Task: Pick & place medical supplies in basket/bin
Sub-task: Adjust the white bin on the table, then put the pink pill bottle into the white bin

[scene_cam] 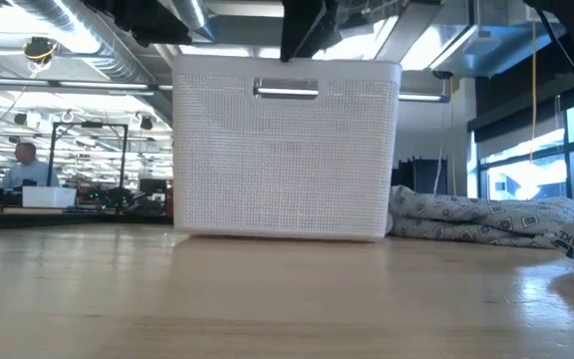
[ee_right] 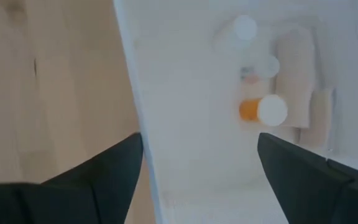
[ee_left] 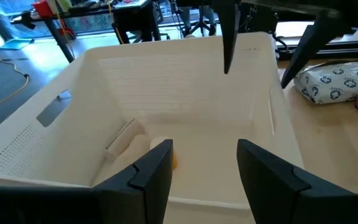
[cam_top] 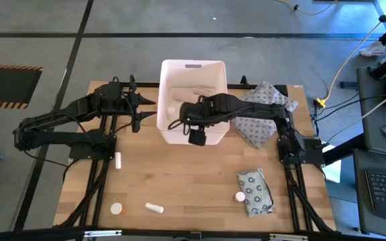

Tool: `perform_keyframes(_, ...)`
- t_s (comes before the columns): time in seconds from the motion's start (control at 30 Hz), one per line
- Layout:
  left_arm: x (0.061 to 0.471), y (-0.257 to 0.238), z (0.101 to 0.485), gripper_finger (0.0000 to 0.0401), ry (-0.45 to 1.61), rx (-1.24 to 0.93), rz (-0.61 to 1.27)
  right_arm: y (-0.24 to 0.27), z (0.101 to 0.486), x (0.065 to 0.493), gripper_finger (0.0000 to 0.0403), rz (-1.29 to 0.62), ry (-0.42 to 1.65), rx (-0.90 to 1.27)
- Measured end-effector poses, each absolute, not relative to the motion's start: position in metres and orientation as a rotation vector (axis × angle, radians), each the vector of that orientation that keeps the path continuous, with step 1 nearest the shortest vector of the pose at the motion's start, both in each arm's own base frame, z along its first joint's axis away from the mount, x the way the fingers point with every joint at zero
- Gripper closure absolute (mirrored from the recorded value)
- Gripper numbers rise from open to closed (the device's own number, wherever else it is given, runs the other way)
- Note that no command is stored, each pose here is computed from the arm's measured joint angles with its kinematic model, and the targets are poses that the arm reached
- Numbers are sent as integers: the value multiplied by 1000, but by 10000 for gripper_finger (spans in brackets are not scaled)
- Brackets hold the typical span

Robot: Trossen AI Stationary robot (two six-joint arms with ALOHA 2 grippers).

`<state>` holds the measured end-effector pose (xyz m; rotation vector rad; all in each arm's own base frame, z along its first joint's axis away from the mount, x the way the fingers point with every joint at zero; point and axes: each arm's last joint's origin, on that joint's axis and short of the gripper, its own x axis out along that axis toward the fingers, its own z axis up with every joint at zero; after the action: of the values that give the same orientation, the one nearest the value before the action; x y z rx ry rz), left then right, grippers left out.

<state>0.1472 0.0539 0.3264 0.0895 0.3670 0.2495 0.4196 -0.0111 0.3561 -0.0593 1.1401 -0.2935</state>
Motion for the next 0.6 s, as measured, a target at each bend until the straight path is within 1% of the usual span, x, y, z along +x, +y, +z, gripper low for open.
perform_keyframes(0.1, 147, 54, 326, 230, 367, 90, 250, -2, 372, 418, 86, -264, 1044, -87)
perform_keyframes(0.2, 147, 54, 326, 230, 367, 89, 250, 10, 389, 407, 86, -232, 984, -82)
perform_keyframes(0.4, 147, 54, 326, 230, 371, 69, 253, 38, 409, 387, 86, -182, 938, -51)
perform_keyframes(0.47, 146, 53, 326, 230, 374, 63, 254, 49, 415, 374, 86, -164, 963, 22)
perform_keyframes(0.53, 145, 53, 326, 230, 372, 59, 255, 63, 418, 361, 86, -148, 1014, 139)
perform_keyframes(0.6, 144, 53, 327, 230, 366, 59, 255, 80, 416, 352, 86, -198, 1059, 272)
